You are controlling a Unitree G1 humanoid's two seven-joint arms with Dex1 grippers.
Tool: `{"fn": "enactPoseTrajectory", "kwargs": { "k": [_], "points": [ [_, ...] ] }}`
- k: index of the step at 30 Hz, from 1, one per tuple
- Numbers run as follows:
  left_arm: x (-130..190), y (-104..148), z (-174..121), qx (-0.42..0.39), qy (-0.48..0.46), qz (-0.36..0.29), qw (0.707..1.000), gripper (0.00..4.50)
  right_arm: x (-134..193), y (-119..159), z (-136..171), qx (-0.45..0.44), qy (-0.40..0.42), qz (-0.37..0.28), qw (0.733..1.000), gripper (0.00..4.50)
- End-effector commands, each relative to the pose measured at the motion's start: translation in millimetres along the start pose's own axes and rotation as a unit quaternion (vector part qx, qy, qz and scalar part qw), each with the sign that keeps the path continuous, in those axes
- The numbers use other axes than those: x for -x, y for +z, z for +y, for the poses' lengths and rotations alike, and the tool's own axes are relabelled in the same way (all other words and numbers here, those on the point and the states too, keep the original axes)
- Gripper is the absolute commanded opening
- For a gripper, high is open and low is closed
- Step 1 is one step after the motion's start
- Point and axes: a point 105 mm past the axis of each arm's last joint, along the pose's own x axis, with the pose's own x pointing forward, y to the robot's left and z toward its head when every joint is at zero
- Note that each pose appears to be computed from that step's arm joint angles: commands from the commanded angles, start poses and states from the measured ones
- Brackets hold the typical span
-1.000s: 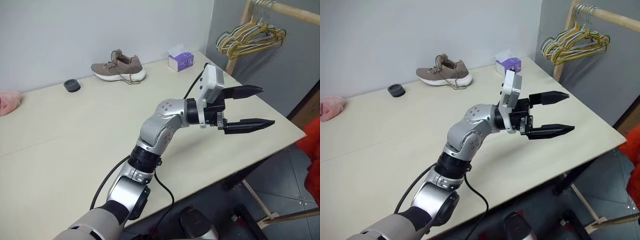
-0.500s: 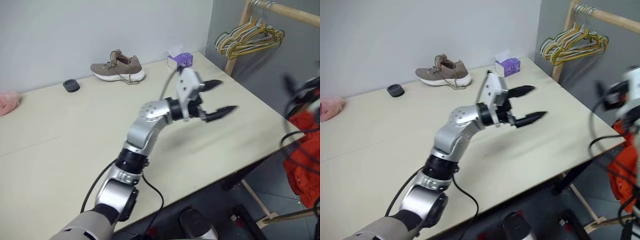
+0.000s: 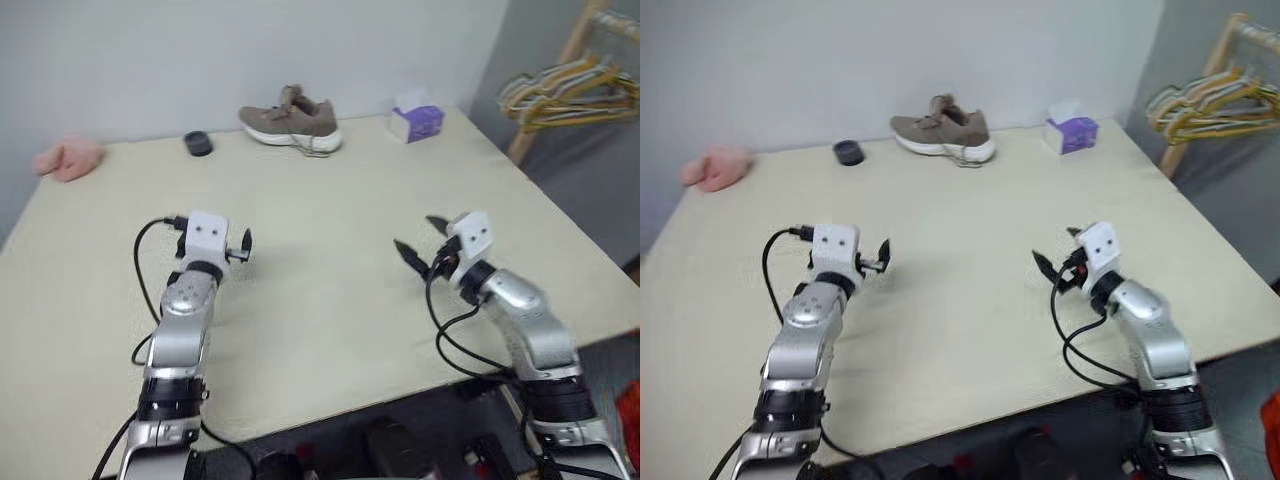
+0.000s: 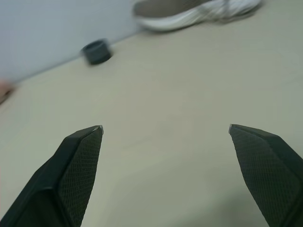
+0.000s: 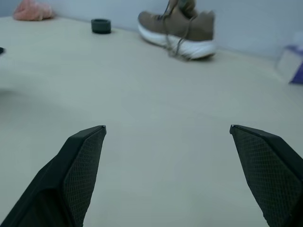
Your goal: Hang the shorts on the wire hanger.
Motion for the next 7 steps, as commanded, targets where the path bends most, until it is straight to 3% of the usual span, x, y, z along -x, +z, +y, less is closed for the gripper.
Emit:
{"fn": "enactPoseTrajectory", "kwargs": {
  "k": [1, 7],
  "points": [
    [2.4, 23.5, 3.3, 0.009, 0.0, -0.044, 0.999, 4.5, -9.7, 12.5, -1.8, 0.003, -0.01, -0.031, 0.999, 4.48],
    [-0.3, 28.6, -2.7, 0.009, -0.038, -0.057, 0.998, 4.5, -17.0, 4.9, 2.8, -0.008, 0.004, -0.026, 1.0, 4.48]
  ]
}}
